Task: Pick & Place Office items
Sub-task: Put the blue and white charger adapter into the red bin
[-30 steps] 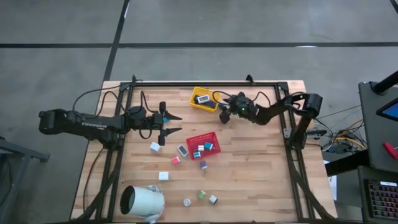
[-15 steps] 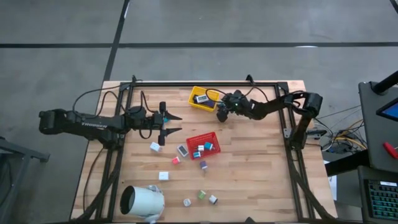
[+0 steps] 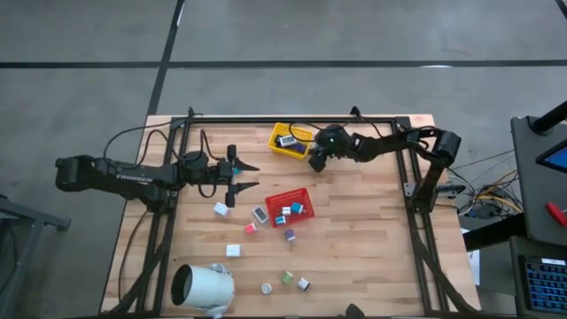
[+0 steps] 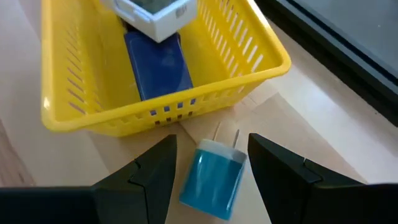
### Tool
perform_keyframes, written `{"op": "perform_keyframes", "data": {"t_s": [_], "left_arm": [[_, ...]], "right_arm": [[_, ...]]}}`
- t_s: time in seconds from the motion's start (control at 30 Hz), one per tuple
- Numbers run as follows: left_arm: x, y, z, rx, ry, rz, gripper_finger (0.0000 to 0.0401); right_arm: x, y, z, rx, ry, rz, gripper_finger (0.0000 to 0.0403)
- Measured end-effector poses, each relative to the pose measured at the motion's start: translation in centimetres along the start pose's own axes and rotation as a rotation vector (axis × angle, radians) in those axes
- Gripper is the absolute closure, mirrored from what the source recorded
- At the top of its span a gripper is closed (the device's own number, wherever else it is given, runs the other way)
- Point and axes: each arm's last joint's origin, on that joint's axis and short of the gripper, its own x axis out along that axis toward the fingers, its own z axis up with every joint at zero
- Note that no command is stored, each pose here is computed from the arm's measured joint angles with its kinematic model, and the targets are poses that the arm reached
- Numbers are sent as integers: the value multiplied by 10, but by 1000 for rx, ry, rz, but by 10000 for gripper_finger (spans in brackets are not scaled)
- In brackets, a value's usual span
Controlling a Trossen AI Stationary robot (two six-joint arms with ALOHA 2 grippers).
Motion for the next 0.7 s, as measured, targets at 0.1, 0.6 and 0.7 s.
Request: {"op": "perform_keyframes", "data": {"t_s": [0.1,0.6,0.7], "left_arm": [[0,0,0,0,0,1,195],[0,0,0,0,0,0,195],[0,0,0,0,0,0,195]], "right_arm": [[0,-2,3,0,37,20,207],[-2,-3,16,-36,148,51,207],[-2,-3,19,-46,162,53,207]]}}
